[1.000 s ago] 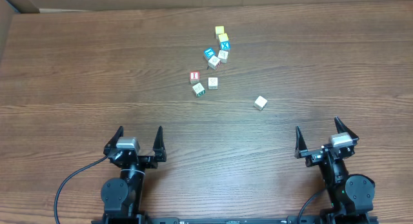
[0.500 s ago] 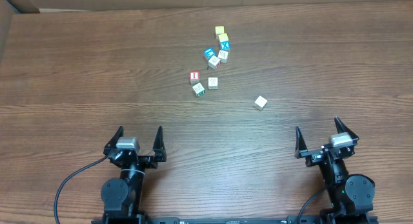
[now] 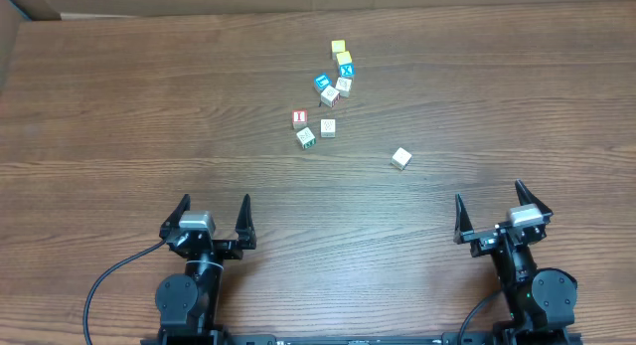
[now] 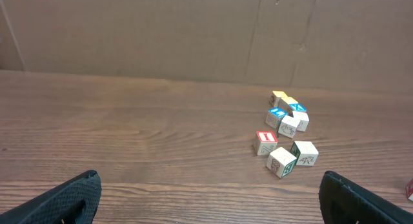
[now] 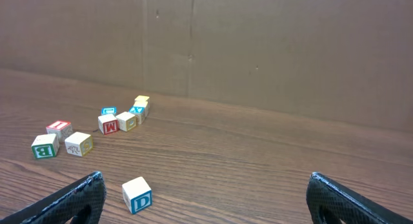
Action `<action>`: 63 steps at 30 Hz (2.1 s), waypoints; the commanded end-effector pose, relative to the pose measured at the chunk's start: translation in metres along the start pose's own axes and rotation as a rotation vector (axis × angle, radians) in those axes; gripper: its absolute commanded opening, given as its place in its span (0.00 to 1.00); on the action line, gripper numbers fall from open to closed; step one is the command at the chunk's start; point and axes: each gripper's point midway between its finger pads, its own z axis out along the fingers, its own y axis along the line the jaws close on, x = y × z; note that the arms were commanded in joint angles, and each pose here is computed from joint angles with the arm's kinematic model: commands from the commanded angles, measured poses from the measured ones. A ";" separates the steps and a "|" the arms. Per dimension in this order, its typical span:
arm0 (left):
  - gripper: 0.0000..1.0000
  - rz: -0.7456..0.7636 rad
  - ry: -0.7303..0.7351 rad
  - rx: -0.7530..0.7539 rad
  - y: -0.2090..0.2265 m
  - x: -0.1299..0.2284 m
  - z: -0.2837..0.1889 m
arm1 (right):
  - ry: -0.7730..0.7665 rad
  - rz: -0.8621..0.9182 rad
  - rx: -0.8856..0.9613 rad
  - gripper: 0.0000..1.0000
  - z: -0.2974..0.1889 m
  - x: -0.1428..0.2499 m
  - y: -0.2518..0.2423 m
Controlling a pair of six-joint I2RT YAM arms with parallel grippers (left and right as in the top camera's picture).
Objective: Flip 4 blocks
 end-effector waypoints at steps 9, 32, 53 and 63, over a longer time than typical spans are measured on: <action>1.00 0.018 -0.005 -0.011 0.003 0.000 0.000 | -0.002 -0.003 0.009 1.00 0.000 0.002 -0.002; 1.00 0.018 -0.005 -0.011 0.003 0.000 0.000 | -0.002 -0.003 0.009 1.00 0.000 0.002 -0.002; 1.00 0.018 -0.006 -0.014 0.003 0.000 0.000 | -0.002 -0.003 0.009 1.00 0.000 0.002 -0.002; 1.00 0.007 -0.009 0.031 -0.005 -0.001 0.000 | -0.008 0.110 -0.026 1.00 0.000 0.001 0.004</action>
